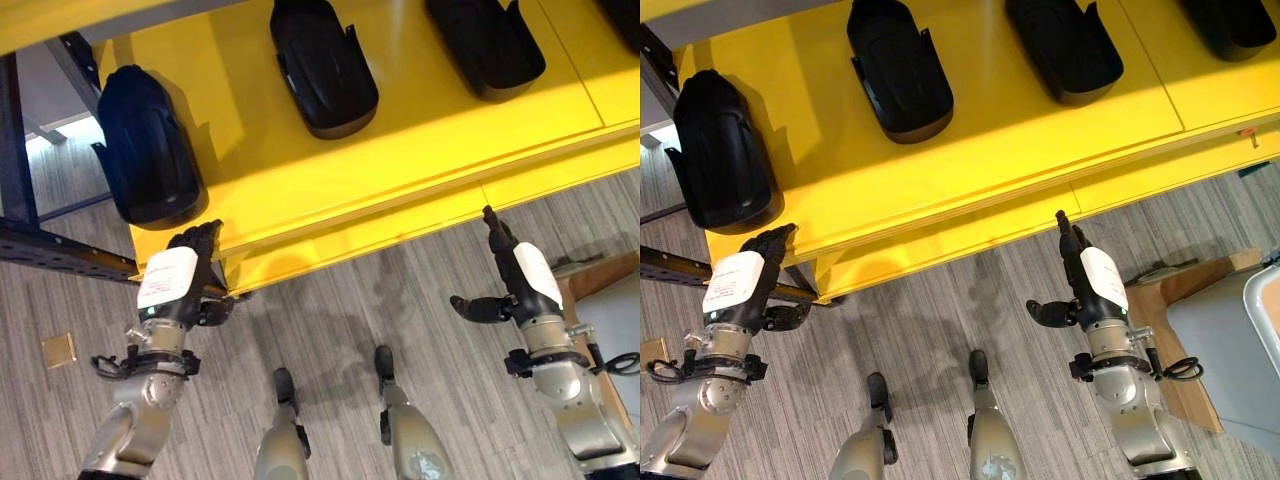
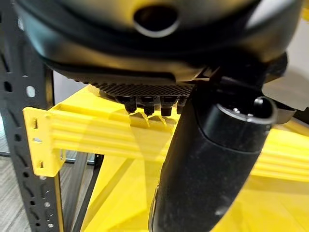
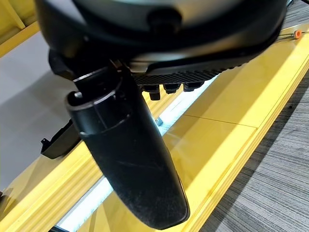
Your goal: Move parts from the plastic box to the shelf.
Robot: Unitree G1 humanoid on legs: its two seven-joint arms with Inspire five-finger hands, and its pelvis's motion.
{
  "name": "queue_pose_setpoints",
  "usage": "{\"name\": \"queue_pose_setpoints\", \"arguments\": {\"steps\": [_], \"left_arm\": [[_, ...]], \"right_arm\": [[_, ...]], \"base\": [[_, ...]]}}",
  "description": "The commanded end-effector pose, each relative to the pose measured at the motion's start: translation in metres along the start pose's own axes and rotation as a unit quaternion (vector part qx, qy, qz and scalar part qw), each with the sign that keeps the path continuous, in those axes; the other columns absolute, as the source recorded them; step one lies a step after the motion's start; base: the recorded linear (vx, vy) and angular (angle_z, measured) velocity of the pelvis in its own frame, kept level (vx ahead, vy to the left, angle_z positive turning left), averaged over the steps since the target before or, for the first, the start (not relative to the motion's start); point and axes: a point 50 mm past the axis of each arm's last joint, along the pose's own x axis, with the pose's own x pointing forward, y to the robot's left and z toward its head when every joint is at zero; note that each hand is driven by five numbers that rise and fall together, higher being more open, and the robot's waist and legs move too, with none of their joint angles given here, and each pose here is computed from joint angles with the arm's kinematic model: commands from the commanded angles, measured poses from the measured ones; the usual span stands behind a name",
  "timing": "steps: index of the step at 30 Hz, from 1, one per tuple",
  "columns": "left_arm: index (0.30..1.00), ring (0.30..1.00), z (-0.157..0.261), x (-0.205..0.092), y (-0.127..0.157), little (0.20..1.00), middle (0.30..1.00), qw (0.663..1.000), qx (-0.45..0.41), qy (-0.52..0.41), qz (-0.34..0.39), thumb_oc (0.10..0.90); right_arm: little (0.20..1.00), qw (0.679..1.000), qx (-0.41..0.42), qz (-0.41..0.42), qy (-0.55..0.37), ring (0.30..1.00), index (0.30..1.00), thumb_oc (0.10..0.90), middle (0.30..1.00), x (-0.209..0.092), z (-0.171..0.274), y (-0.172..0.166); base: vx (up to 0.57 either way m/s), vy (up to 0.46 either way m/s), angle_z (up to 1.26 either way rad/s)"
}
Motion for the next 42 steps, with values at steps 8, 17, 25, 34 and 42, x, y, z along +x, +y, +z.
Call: {"name": "queue_pose_setpoints", "arguments": {"steps": [8, 17, 25, 34, 42], "left_arm": [[1.0, 1.0, -0.008, 0.015, 0.032, 1.0, 1.0, 0.997, 0.041, 0.01, 0.068, 0.9], [1.0, 1.0, -0.014, 0.017, 0.039, 1.0, 1.0, 0.996, 0.036, 0.031, 0.082, 0.9], [1.0, 1.0, -0.019, 0.019, 0.043, 1.0, 1.0, 0.995, 0.027, 0.05, 0.087, 0.9], [1.0, 1.0, -0.025, 0.025, 0.046, 1.0, 1.0, 0.993, 0.02, 0.069, 0.09, 0.9], [1.0, 1.0, -0.028, 0.031, 0.048, 1.0, 1.0, 0.992, 0.021, 0.08, 0.093, 0.9]], "right_arm": [[1.0, 0.994, -0.01, -0.062, -0.094, 1.0, 1.0, 0.9, 1.0, 0.013, 0.036, -0.029], [1.0, 0.994, -0.007, -0.06, -0.09, 1.0, 1.0, 0.9, 1.0, 0.014, 0.036, -0.029], [1.0, 0.995, -0.003, -0.059, -0.08, 1.0, 1.0, 0.9, 1.0, 0.014, 0.033, -0.028], [1.0, 0.996, 0.002, -0.053, -0.075, 1.0, 1.0, 0.9, 1.0, 0.014, 0.032, -0.026], [1.0, 0.996, 0.003, -0.049, -0.075, 1.0, 1.0, 0.9, 1.0, 0.014, 0.032, -0.026]], "base": [[0.0, 0.0, 0.0], [0.0, 0.0, 0.0], [0.0, 0.0, 0.0], [0.0, 0.0, 0.0], [0.0, 0.0, 0.0]]}}
